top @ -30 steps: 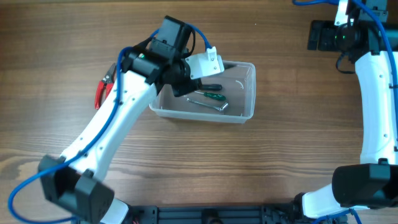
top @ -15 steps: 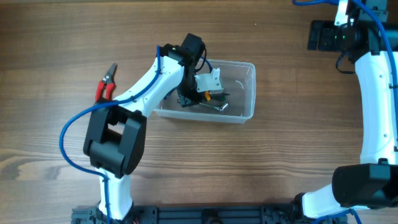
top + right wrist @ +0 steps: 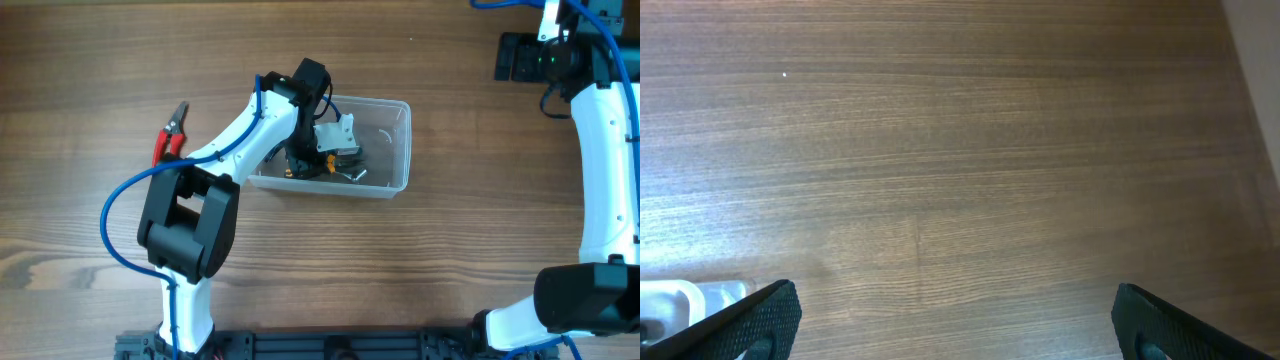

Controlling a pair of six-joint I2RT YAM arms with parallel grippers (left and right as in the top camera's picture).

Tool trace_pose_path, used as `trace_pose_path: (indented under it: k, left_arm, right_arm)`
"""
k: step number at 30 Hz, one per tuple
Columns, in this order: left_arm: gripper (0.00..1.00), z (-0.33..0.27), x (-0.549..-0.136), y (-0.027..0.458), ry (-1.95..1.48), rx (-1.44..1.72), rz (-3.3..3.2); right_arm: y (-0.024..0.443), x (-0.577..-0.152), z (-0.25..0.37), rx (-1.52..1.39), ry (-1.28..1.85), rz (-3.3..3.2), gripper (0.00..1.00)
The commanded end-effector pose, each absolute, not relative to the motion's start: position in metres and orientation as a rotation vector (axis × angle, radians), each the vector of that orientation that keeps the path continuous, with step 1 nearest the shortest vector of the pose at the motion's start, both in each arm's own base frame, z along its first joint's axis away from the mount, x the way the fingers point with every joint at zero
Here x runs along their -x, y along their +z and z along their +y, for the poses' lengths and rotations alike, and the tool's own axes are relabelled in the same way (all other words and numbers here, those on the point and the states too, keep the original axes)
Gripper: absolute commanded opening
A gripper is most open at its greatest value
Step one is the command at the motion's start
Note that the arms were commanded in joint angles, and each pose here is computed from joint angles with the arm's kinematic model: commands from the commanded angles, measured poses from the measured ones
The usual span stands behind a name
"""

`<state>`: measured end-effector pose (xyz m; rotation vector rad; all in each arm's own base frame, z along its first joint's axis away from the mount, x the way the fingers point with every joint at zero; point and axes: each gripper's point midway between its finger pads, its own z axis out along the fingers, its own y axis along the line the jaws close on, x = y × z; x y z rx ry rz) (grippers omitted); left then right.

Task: Pack container
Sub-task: 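Lower the pliers into the container and open the left gripper, then move the left gripper to the red-handled snips and close on them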

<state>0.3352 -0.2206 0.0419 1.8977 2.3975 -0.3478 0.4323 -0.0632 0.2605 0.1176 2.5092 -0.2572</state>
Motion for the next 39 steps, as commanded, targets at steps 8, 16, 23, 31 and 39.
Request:
trace_pose_path:
  k: [8,16,23,31,39]
  left_arm:
    - [0.35,-0.216,-0.396,0.207,-0.109,-1.427,2.222]
    - [0.33,-0.053,-0.423,0.236,0.184,-0.598,2.588]
    - [0.39,0.052,-0.41,0.202,0.025,-0.122,2.772]
    - [0.36,0.063,-0.381,0.125,-0.096,-0.036,2.934]
    - [0.31,0.043,-0.352,0.06,-0.182,-0.134,3.01]
  right_arm:
    - [0.261,-0.434,-0.064,-0.147,-0.252,2.503,1.0]
    - [0.261,-0.434,-0.064,-0.147,-0.252,2.503,1.0]
    - [0.261,-0.434,-0.064,-0.146,-0.252,2.503,1.0]
    - [0.261,-0.434,-0.064,-0.147,-0.252,2.503,1.0]
    - [0.261,-0.434,-0.064,-0.146,-0.253,2.504,1.0]
